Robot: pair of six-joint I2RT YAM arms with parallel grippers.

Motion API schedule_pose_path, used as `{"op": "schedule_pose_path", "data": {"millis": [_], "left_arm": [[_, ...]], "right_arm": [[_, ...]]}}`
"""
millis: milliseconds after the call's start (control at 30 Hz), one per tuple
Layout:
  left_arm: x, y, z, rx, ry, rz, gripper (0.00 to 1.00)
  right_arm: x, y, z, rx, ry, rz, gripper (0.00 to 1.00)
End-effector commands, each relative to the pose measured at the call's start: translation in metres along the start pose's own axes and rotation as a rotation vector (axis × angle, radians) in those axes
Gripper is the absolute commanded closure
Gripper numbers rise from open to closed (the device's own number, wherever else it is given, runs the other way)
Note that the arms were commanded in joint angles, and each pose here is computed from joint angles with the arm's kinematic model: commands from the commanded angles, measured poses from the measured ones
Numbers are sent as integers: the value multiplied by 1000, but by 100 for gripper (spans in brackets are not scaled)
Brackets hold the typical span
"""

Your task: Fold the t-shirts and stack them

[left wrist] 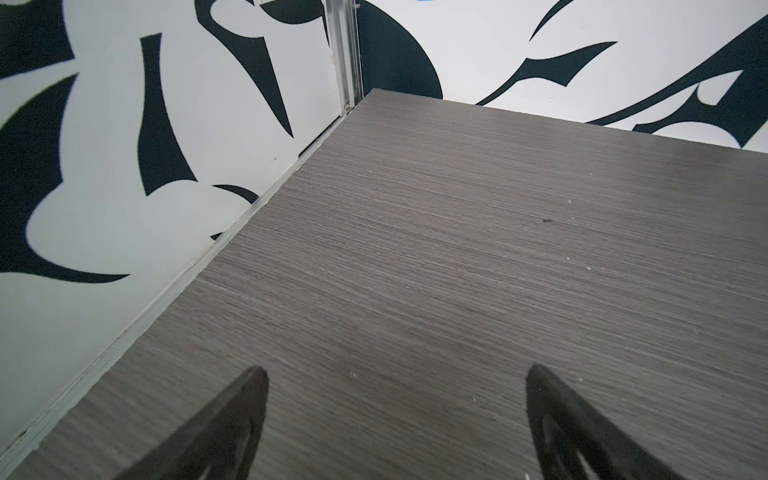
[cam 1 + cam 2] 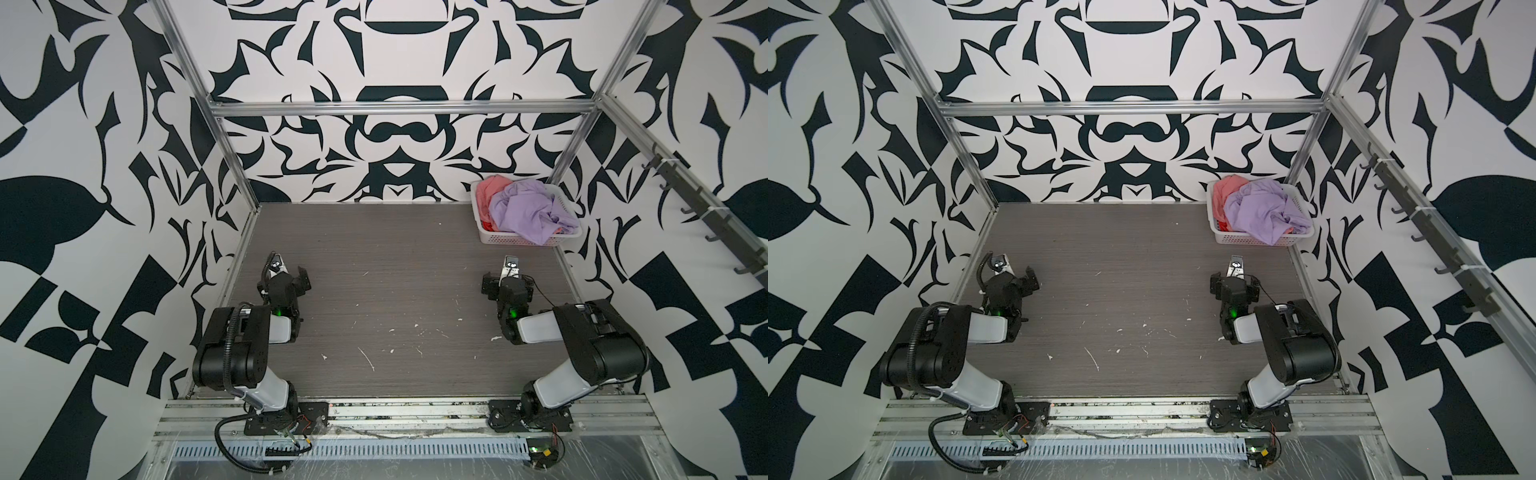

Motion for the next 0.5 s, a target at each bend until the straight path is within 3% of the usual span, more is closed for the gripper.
{"op": "schedule_pose_path", "data": {"millis": [0,467], "left_arm": [[-6,0,0,6,-29,-18,1],[-6,0,0,6,-29,-18,1]], "right_arm": [[-11,-2,-1,7,-45,15,0],[-10,-2,-1,7,-43,13,0]]}}
Point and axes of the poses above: each gripper's point midway between its finger pads, its own z axis out along the fingers, its own y axis along the line the jaws close on, x = y × z, the point moved 6 cm from there along -z, back along the fingers, and after that the axes turned 4 degrees about -z, right-handed, at the moved point
